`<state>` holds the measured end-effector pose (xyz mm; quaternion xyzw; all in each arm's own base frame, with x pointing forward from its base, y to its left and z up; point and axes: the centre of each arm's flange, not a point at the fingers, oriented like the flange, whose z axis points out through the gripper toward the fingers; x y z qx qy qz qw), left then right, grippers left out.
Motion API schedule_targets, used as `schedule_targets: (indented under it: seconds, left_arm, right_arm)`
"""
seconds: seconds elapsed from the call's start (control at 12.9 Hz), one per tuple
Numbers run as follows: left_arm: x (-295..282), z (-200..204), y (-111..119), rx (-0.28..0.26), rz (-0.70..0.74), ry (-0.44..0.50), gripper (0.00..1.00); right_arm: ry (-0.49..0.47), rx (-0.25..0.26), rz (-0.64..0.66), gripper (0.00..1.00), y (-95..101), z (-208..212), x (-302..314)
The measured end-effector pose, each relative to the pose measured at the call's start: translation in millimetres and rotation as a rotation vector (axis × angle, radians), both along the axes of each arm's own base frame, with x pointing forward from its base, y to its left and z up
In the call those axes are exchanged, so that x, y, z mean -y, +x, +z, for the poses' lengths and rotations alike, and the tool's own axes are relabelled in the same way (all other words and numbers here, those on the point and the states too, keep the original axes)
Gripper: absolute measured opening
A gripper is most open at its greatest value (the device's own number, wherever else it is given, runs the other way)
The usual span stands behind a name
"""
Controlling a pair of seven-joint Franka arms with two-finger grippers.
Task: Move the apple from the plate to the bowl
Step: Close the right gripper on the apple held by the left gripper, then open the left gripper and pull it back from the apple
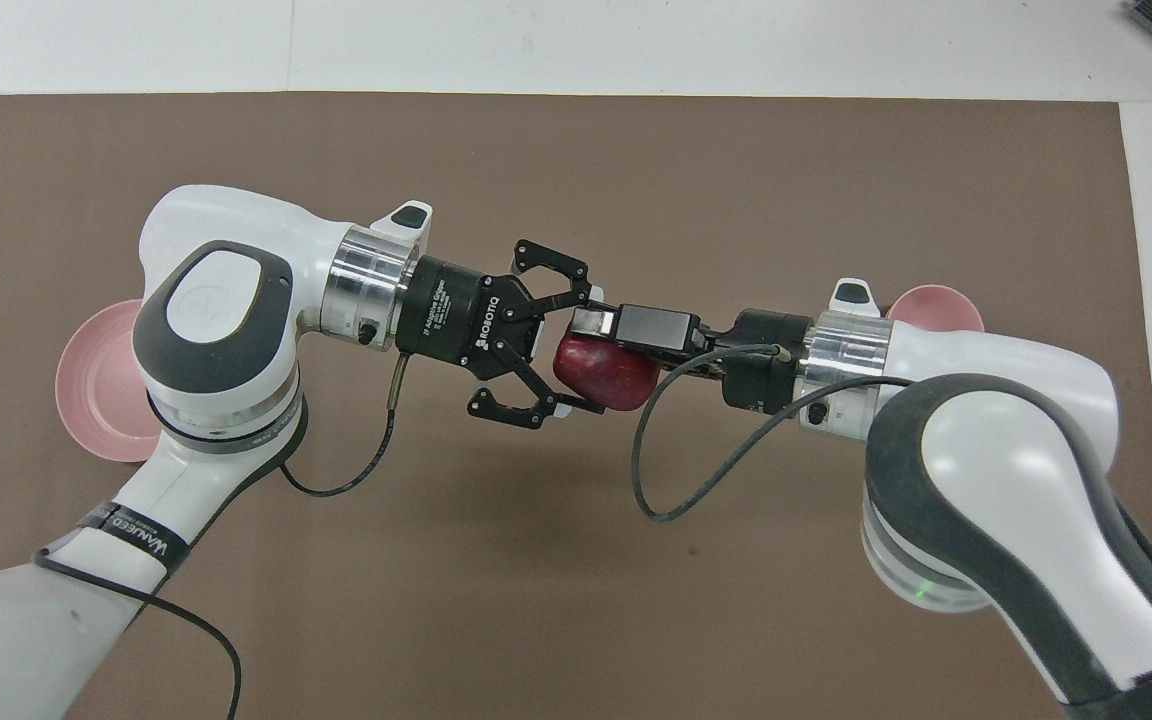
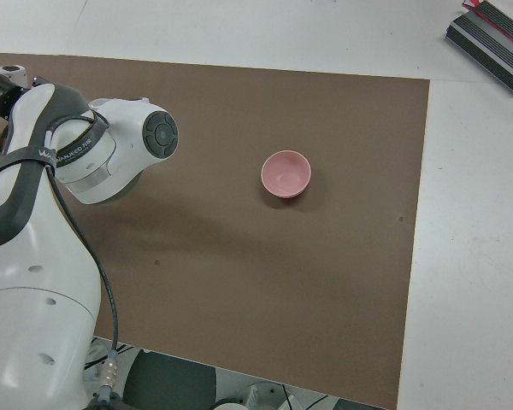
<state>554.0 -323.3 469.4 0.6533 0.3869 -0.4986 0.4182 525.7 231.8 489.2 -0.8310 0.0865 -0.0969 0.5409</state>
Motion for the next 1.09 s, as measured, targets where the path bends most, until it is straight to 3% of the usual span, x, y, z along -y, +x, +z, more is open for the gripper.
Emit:
schedule_targets:
  seconds: [0.54,0.7,1.09]
  left_arm:
    - [-0.4,0.7,-0.1,0.001,0.001,0.000,0.78]
    - [-0.3,2.5,0.3,0.003,0.007,-0.004,0.98]
    - [-8.6,2.8,4.3,0.008,0.017,0.005,1.00]
  right_arm:
    - [0.000,0.001,0.001,0.78,0.0,0.6,-0.5]
    - [0.005,-0.013,0.005,0.78,-2.2,0.8,-5.7]
    - [0.007,-0.016,0.003,0.78,-1.4,1.7,-5.8]
